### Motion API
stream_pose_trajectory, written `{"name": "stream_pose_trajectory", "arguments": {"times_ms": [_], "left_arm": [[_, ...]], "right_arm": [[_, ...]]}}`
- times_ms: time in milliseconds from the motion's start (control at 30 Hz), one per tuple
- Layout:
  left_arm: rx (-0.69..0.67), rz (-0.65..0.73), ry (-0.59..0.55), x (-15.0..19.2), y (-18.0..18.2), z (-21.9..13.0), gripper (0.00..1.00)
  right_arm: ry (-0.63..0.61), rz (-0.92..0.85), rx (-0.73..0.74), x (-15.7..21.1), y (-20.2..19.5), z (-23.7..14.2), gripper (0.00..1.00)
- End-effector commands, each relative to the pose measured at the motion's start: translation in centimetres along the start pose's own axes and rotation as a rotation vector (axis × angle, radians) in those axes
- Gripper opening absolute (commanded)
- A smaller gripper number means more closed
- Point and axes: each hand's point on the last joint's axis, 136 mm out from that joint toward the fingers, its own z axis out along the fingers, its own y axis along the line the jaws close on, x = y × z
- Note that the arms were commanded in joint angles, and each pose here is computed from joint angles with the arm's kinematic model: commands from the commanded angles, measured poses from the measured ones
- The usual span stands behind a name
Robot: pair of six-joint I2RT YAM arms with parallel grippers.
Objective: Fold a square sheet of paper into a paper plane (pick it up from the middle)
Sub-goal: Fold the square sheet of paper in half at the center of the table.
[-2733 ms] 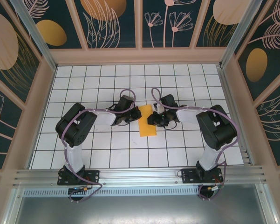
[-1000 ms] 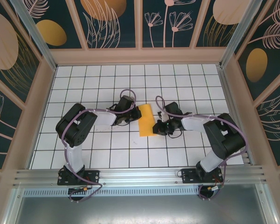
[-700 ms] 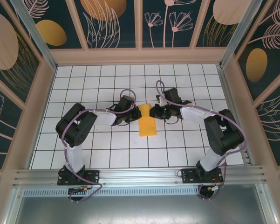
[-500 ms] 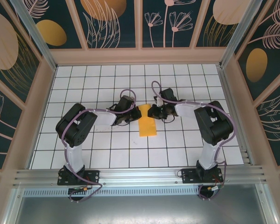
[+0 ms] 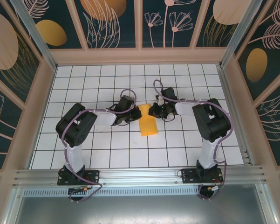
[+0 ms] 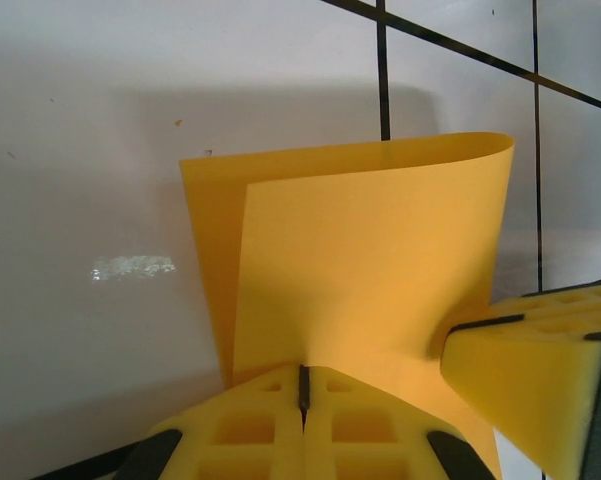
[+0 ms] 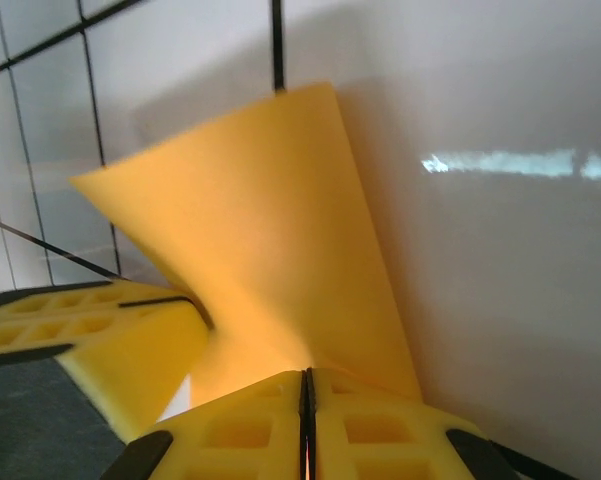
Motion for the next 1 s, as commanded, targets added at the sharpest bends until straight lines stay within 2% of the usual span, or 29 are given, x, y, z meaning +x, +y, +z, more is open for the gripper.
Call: {"name": "stream_pose_trajectory", "arguments": {"times_ms": [0,400,667,967], "left_arm": [[-0.223,-0.02,0.09,3.2,6.4,0.7,0.05],[-0.229,-0.013,0.093,3.3,6.5,0.4,0.05],[-0.23,-0.008,0.094,3.3,6.5,0.4,0.05],[-0.227,-0.009,0.096,3.3,6.5,0.4,0.05]], "right_arm": [[-0.078,-0.018,-0.007,-3.0,1.7,-0.9,0.13],[-0.061,0.05,0.134,-3.3,-2.9,1.6,0.11],[-0.131,-0.004,0.064,-6.1,0.9,-0.5,0.1],[-0.077,0.067,0.128,-4.8,-2.7,2.3,0.1]]}}
